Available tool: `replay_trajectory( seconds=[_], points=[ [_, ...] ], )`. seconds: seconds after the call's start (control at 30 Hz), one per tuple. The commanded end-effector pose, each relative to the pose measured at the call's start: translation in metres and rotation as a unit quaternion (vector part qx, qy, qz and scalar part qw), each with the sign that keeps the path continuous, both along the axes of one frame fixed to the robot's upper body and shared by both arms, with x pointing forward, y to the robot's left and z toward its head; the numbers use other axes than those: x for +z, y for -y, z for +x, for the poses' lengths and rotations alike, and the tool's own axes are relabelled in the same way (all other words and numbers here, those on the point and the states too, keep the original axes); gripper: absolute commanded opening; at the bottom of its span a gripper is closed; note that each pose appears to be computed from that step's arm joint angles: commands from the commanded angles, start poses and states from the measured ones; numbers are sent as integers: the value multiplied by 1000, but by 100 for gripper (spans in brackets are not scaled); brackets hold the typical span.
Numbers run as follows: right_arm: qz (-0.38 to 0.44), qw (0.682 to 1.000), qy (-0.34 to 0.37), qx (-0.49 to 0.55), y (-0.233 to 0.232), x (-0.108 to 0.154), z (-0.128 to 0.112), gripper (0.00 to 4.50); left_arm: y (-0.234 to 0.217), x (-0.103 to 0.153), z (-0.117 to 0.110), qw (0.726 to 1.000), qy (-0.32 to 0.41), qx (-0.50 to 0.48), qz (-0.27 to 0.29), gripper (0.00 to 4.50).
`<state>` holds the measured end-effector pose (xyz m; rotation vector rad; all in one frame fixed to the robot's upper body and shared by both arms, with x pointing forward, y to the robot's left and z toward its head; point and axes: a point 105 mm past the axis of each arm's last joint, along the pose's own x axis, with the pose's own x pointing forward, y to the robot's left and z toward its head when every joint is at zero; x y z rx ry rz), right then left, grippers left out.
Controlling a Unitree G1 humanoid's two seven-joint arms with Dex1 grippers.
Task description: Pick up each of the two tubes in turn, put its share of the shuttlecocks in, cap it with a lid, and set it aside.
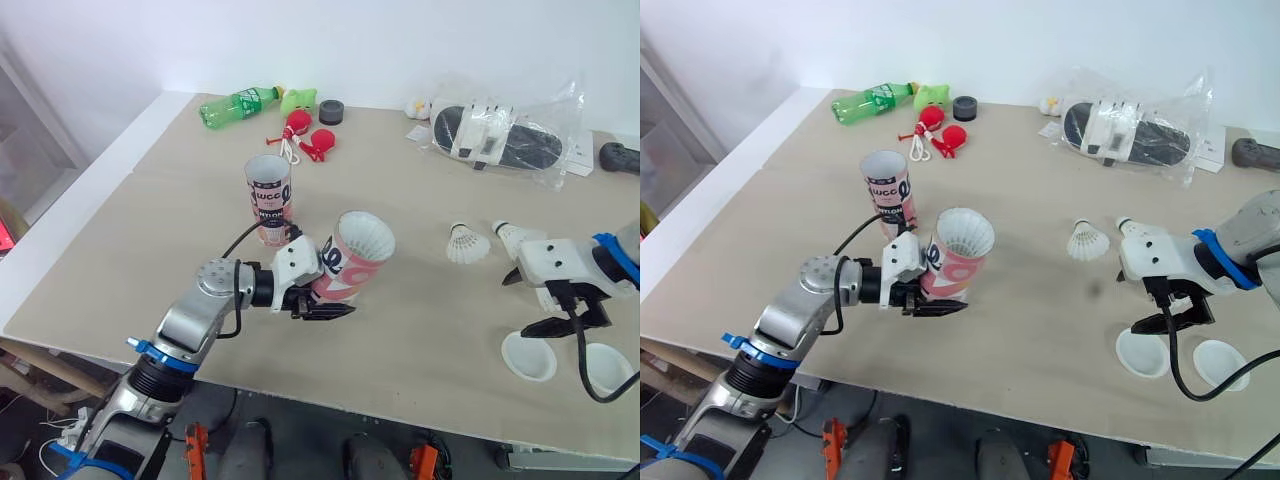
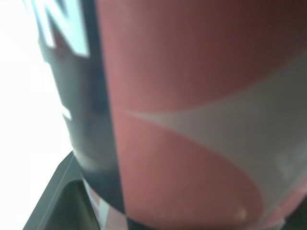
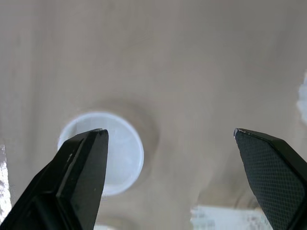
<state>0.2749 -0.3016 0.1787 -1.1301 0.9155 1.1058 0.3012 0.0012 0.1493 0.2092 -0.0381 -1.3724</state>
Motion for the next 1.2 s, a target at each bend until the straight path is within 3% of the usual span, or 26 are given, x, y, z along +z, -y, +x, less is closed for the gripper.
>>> replay_trajectory(
  seconds=[0.03, 0.2, 0.6, 0.7, 0.93, 0.97, 1.2],
  points=[
    [-18, 1000, -16, -6, 9, -1, -5, 449, 8, 7, 0, 999, 16, 3, -43, 302],
    [-33, 999, -24, -17, 17, -16, -5, 449, 15, -2, 0, 997, 15, 11, -74, 302],
    [-7, 999, -30, -44, 18, -46, 5, 449, 15, -42, 2, 998, 0, 25, -56, 302],
    [-2, 998, -32, -49, 17, -52, 8, 367, 15, -46, 3, 998, -5, 28, -58, 302],
    [11, 998, -37, -46, 11, -55, 11, 30, 14, -50, 6, 998, -7, 37, -59, 302],
    [11, 998, -38, -46, 10, -56, 11, 6, 14, -50, 6, 998, -7, 37, -59, 302],
    [13, 998, -40, -40, 9, -56, 11, 6, 12, -49, 9, 997, -4, 44, -61, 302]
  ],
)
